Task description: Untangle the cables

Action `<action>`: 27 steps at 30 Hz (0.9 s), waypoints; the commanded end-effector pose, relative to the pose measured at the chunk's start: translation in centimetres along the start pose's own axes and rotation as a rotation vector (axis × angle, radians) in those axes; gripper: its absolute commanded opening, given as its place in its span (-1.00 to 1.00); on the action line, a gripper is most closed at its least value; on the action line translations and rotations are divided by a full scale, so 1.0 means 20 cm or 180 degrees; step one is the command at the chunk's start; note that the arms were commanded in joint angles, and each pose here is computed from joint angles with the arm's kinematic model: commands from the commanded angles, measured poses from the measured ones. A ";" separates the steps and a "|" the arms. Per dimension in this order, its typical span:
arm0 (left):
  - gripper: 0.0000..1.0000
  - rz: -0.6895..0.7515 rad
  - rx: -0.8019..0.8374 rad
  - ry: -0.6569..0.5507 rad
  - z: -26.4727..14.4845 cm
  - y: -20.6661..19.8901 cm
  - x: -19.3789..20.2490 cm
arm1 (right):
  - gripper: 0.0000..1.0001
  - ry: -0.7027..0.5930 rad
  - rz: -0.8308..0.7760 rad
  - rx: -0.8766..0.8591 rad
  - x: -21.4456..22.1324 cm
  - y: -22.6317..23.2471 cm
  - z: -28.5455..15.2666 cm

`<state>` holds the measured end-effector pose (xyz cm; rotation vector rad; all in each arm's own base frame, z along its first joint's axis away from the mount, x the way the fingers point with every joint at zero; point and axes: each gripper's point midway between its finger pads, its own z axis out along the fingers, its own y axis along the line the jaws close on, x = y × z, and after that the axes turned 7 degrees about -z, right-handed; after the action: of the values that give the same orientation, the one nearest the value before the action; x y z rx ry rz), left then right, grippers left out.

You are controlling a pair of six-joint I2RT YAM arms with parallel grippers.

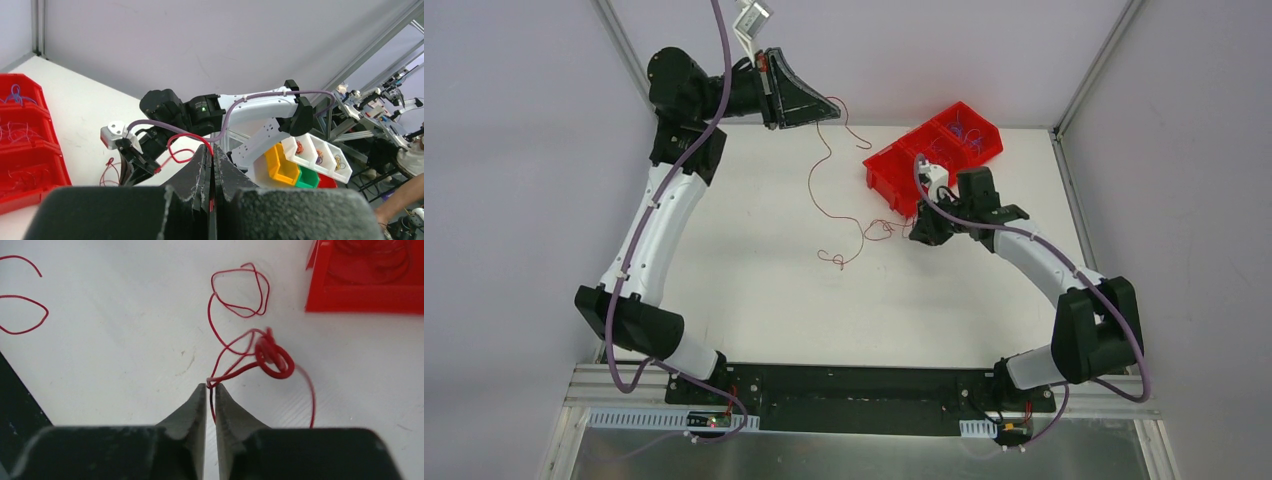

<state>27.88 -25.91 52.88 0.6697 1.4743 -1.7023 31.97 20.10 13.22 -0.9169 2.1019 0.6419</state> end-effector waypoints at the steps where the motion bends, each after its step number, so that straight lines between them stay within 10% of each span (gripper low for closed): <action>1: -1.00 -0.0018 -0.0130 0.0091 -0.03 0.06 0.07 | -0.46 0.0330 -0.0057 -0.0256 0.06 0.07 -0.09; 4: -1.00 -0.0226 -0.0276 0.0198 -0.06 0.20 0.22 | 0.18 0.0309 -0.0083 -0.0343 0.03 0.13 -0.16; 8: -1.00 -0.0422 -0.0573 0.0236 -0.10 0.42 0.38 | 0.46 0.0224 -0.0119 -0.0421 -0.05 0.22 -0.22; 20: -1.00 -0.0745 -0.0898 0.0270 -0.08 0.69 0.49 | 0.55 -0.0386 -0.0171 -0.0805 -0.38 0.46 0.04; 27: -1.00 -0.1241 -0.1430 0.0664 -0.24 0.99 0.87 | 0.43 -0.0139 -0.0456 -0.0708 -0.30 0.38 0.16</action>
<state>34.37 -26.44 32.52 0.3522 2.0043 -1.5921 29.06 29.38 15.75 -1.1024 2.0258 0.8924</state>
